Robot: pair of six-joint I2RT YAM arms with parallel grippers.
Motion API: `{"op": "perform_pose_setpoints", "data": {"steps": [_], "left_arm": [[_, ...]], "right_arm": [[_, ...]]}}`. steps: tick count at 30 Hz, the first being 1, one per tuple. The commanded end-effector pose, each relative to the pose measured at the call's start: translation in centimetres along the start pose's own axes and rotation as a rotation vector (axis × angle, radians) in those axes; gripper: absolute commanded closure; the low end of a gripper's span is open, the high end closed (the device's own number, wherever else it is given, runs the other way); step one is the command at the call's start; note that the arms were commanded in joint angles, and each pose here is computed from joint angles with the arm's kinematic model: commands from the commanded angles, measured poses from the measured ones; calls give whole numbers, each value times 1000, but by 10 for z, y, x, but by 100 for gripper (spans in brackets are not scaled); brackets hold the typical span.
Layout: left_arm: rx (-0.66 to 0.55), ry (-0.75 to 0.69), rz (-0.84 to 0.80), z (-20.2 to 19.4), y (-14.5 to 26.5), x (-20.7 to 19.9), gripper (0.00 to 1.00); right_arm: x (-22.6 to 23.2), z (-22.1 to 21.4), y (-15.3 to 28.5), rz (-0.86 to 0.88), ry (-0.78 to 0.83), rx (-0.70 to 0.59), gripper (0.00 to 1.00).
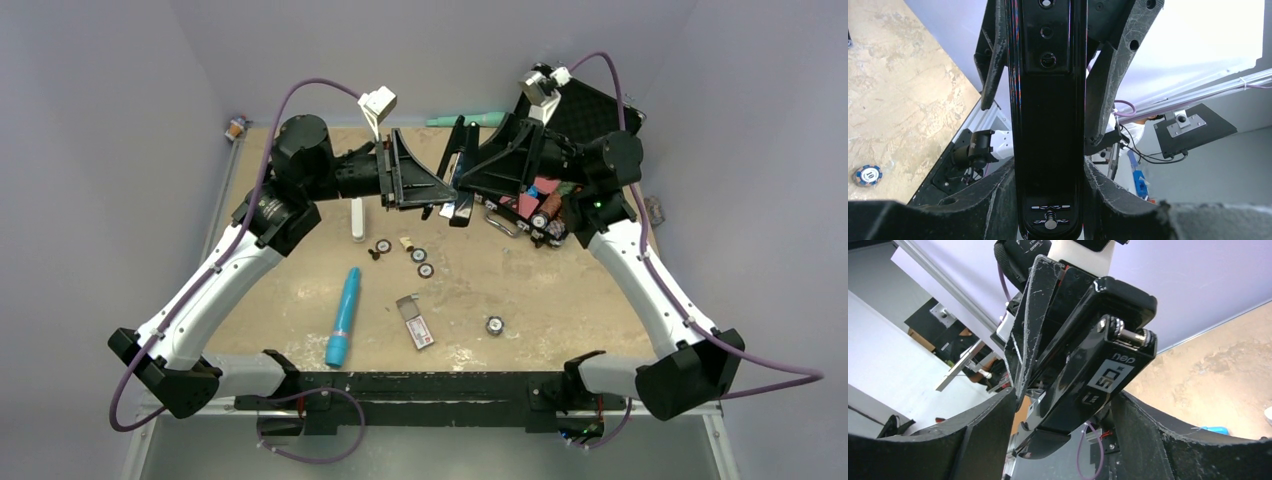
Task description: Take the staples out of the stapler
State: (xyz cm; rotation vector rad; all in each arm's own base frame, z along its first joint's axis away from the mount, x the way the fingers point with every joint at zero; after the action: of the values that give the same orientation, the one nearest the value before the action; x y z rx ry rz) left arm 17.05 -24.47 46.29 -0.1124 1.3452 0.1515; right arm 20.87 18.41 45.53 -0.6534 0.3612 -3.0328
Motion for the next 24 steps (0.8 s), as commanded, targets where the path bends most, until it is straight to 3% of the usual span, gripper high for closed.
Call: {"op": "perform_pose_setpoints", "data": {"steps": [1,6,9,12,13,14,16,24], "left_arm": [[-9,-122,-142,-1,10,-37,100],[-17,-139,-121,-2,11,-36,100],[-21,-153,-101,-1,11,-34,100],[-29,-170,-75,-1,12,-32,100],[-30,-174,-65,-1,12,-31,100],[-33,-178,-52,-1,12,-29,100],[-46,-186,-8,-1,13,-24,100],[-120,-201,178,-6,28,-2,35]], "right_arm": [[12,14,-8,41,52,-43,29],[12,14,-15,55,47,-46,38],[12,15,-18,61,39,-44,50],[8,13,-21,60,26,-38,72],[7,12,-22,59,22,-35,95],[5,10,-22,54,13,-27,100],[4,8,-22,47,10,-22,100],[4,7,-20,-18,28,-17,100]]}}
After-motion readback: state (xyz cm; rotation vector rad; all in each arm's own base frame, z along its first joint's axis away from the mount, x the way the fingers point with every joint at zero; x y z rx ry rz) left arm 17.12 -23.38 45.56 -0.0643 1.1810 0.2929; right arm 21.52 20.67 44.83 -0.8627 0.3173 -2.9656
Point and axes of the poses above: each gripper's point midway between its finger pads, its own y axis back along the fingers, its own x axis along the line the jaws close on, z = x × y, the point moved 8 cm from there along y, back along the fingers, and after that the axes turned 14 degrees about y, right-handed, at the moved point
